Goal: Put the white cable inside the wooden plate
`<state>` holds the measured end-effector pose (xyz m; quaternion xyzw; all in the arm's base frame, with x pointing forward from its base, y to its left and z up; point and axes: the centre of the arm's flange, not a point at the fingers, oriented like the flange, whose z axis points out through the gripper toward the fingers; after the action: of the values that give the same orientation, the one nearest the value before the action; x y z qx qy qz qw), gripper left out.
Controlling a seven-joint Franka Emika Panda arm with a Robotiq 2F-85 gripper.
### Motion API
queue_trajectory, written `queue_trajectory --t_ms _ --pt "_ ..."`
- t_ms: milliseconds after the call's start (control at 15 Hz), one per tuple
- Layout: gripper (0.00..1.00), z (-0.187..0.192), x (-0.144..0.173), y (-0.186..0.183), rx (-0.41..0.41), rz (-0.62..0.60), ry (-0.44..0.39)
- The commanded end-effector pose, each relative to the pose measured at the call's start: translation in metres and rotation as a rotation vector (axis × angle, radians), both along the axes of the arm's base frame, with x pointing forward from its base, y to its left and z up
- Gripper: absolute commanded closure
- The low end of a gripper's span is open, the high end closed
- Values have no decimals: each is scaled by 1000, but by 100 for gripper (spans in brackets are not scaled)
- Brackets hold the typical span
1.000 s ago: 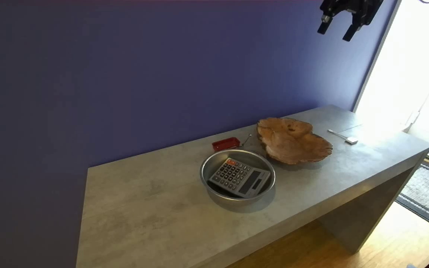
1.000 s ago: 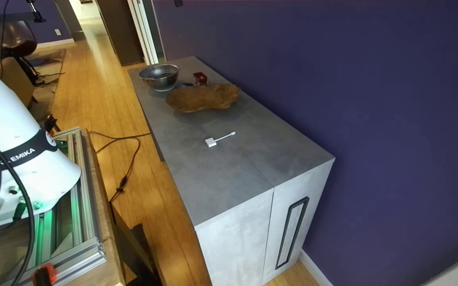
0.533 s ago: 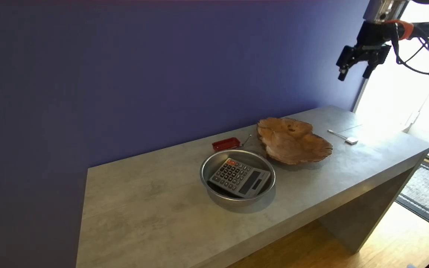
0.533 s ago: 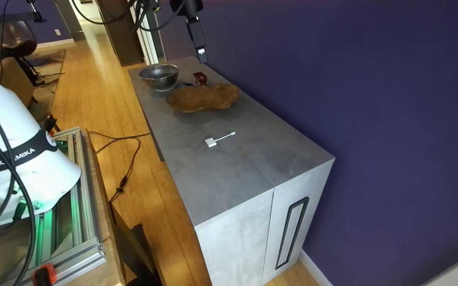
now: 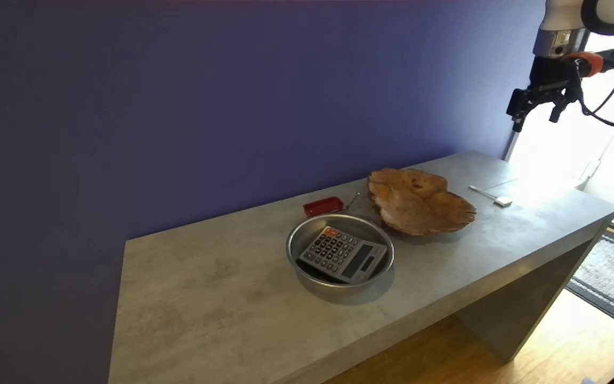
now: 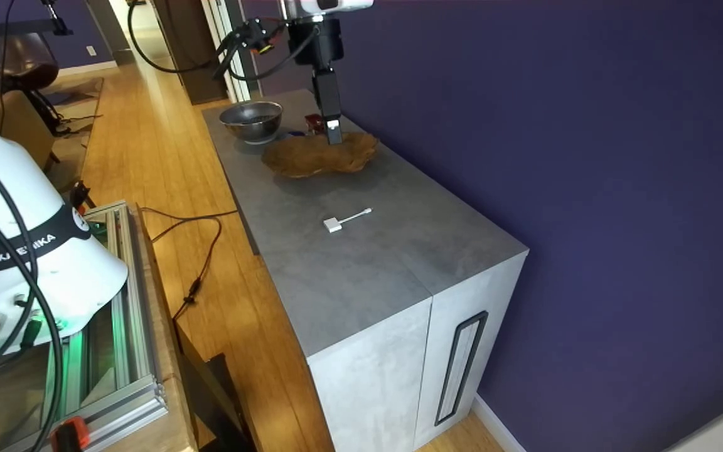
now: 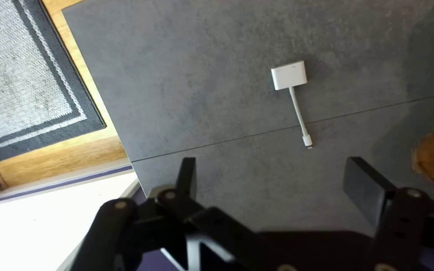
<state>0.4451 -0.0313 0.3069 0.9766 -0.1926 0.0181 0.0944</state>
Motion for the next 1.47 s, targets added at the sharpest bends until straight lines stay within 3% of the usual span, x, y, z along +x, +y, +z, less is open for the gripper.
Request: queue_trajectory --t_ms 0,267,600,867,1000,1400 --pt "0 -11 -3 0 -66 102 -70" --pt "0 -51 -8 7 -86 105 -82" --pt "0 -100 -20 7 -11 113 62" --pt "0 -128 -18 -7 100 167 80" --pt "0 -126 -25 -3 69 155 79" --pt "0 -147 -14 14 130 132 41"
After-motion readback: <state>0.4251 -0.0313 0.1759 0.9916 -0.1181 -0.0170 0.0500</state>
